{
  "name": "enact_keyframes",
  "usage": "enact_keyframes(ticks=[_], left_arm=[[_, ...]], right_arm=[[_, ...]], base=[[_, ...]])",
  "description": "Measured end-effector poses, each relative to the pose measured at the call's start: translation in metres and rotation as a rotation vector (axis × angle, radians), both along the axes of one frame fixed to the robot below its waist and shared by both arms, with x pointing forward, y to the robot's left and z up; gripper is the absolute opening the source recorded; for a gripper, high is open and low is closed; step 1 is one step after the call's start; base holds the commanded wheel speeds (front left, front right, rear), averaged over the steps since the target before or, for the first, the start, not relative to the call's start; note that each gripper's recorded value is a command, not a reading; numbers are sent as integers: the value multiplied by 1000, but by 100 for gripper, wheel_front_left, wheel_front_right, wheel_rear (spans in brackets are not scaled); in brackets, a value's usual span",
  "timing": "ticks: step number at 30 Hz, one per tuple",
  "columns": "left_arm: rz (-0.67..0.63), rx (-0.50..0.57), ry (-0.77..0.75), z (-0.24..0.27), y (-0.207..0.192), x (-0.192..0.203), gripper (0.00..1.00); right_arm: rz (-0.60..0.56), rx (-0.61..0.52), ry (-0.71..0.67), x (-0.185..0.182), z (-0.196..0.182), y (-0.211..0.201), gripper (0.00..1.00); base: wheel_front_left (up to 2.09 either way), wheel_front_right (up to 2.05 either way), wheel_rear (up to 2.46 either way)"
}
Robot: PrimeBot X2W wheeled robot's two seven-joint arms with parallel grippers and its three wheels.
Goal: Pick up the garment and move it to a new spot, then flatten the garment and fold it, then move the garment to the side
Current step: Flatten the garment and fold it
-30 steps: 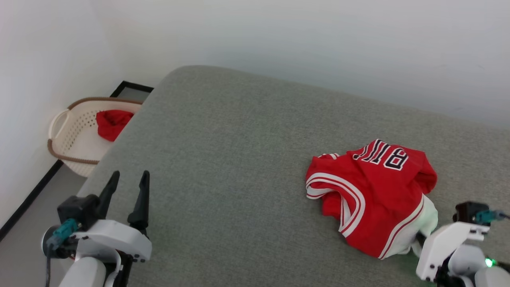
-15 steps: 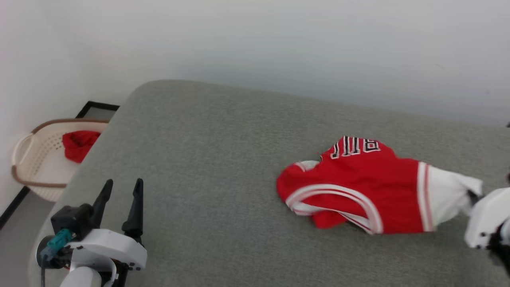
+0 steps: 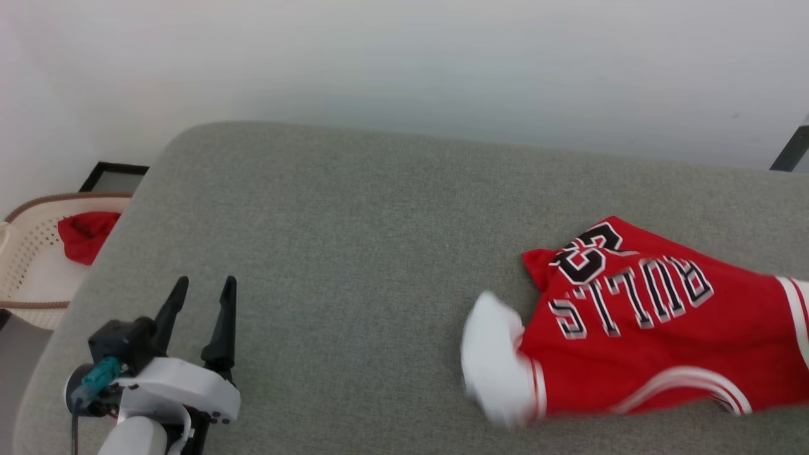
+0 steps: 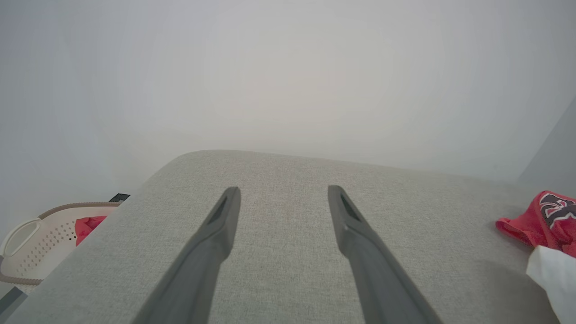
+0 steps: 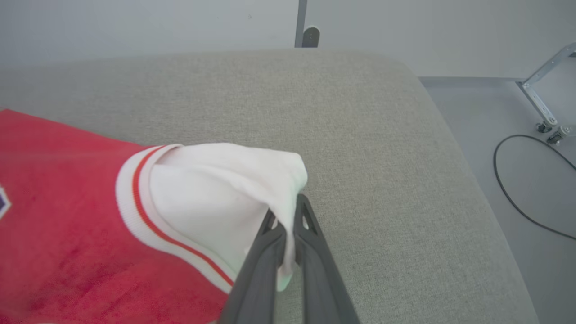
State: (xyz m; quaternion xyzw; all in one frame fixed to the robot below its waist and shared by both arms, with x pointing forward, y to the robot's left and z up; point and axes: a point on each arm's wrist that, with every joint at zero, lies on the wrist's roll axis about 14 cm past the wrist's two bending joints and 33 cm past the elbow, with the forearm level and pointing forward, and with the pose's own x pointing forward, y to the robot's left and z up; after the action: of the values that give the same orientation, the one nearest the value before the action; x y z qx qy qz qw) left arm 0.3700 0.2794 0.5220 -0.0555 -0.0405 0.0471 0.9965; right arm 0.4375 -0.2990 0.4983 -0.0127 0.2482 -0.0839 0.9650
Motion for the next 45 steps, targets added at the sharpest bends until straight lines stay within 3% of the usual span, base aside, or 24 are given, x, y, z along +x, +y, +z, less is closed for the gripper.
enact_keyframes(ticks=[3,5,7,8,9,10,18,28,36,45], left_arm=[[-5,2,6,-2,-1,4,100],[-8,4,15,-4,-2,6,100],[-9,5,21,-6,-2,7,100],[-13,5,24,-7,-2,8,100],[-15,7,29,-8,-2,8,100],[-19,7,32,-9,-3,9,100],[-47,22,48,-8,-6,15,100],[-171,-46,119,-4,-39,24,100],[-381,-176,358,-17,-96,26,100],[-576,-246,767,-51,-150,5,100]], right_arm=[[-38,7,37,-5,-16,-11,0],[-58,27,63,-8,-28,-14,15],[-66,36,87,-9,-39,-14,43],[-69,48,89,-9,-42,-12,48],[-67,46,95,-8,-45,-12,71],[-68,48,98,-7,-47,-11,100],[-50,48,27,4,-34,-7,100],[36,68,-193,3,6,25,100],[55,111,-293,-19,22,45,100],[18,123,-333,-36,33,36,100]], base=[[0,0,0],[0,0,0],[0,0,0],[0,0,0],[0,0,0],[0,0,0],[0,0,0],[0,0,0],[0,0,0],[0,0,0]])
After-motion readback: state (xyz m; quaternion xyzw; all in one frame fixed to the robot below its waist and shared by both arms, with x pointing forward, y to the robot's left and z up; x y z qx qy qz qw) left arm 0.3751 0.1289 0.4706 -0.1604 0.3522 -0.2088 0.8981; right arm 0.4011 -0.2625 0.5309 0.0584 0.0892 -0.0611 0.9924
